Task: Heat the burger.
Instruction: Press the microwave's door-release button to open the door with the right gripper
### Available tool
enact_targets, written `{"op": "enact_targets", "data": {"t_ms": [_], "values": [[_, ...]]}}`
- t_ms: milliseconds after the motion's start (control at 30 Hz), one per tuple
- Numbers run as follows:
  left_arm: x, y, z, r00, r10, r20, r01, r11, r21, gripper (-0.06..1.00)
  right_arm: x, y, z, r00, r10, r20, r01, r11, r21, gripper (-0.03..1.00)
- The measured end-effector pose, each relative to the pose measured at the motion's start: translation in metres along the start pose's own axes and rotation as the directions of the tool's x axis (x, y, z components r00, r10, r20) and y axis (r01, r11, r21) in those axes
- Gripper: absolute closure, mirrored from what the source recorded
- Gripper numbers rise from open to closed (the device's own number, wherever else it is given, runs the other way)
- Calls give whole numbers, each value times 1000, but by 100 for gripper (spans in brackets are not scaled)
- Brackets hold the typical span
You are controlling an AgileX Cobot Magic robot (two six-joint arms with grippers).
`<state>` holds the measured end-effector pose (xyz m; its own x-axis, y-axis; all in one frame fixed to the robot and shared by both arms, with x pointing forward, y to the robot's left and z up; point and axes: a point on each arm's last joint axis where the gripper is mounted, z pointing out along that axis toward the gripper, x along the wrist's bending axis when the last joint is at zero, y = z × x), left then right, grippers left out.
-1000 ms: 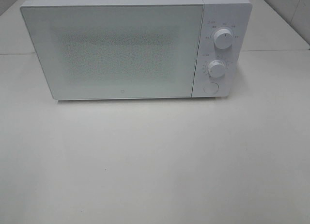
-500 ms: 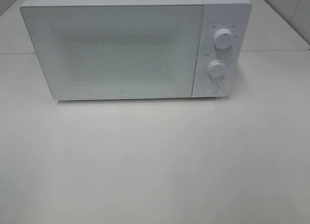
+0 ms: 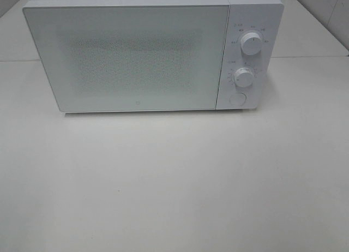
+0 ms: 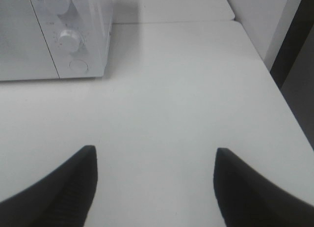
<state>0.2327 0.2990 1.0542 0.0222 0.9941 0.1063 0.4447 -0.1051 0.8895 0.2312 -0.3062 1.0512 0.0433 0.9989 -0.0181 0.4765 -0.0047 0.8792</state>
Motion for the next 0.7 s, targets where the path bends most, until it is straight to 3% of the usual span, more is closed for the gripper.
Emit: {"op": "enact_targets", "data": {"t_ms": [100,167,267,300,333,433,700], "values": [[0,0,0,1000,0,0,0,1000,0,-5,-1,10,-3,1000,-13,15,15,996,-89,40],[0,0,0,1000,0,0,0,1000,0,-5,-2,33,4,998,-51,41,59,974,-218,61],[0,0,0,1000,0,0,0,1000,0,-5,-2,38,6,997,-67,47,76,967,-244,69],[0,0,0,1000,0,0,0,1000,0,-5,0,49,15,994,-96,50,107,945,-309,83],[0,0,0,1000,0,0,0,1000,0,-5,2,52,21,993,-109,49,119,938,-325,89],[0,0,0,1000,0,0,0,1000,0,-5,7,61,47,991,-133,31,135,909,-393,97],[0,0,0,1000,0,0,0,1000,0,-5,16,60,96,991,-132,-28,108,900,-422,97]]}}
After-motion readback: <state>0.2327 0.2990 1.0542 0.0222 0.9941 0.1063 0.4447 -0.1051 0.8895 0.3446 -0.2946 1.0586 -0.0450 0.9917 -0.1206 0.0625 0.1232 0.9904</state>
